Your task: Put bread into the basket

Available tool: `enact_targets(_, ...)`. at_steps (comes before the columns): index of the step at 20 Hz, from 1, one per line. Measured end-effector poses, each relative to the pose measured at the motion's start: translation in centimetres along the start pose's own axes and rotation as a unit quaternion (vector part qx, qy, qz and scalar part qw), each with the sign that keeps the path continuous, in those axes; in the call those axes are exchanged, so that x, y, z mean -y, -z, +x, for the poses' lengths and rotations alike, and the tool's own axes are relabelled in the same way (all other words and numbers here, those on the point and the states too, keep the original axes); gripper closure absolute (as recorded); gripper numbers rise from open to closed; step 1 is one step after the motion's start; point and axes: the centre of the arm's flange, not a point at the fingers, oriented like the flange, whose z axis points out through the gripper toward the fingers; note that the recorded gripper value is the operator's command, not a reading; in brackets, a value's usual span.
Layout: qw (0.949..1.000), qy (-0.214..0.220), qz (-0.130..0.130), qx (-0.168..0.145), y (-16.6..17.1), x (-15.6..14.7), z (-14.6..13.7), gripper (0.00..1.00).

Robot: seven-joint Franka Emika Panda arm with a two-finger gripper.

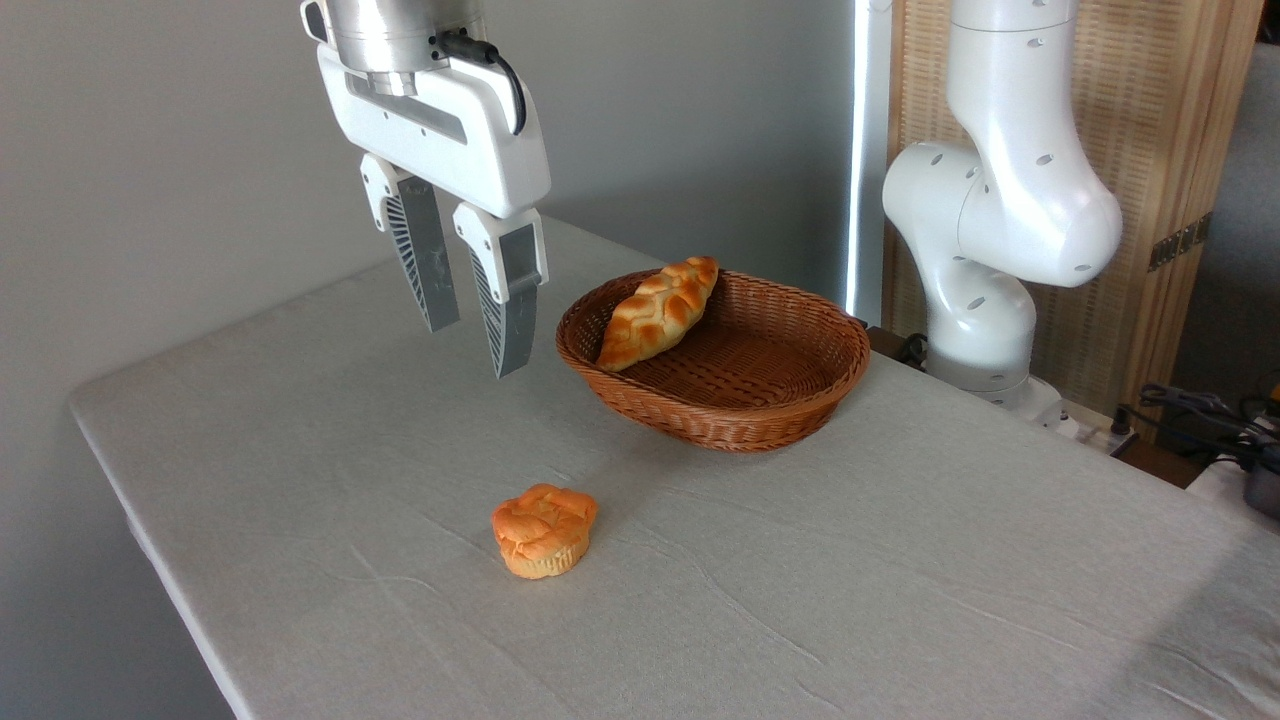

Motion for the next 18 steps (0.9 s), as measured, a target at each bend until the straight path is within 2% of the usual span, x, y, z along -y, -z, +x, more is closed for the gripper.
enact_targets(18, 1.0000, 0.000, -0.001, 0.002, -0.30, 0.42, -0.37, 0.00)
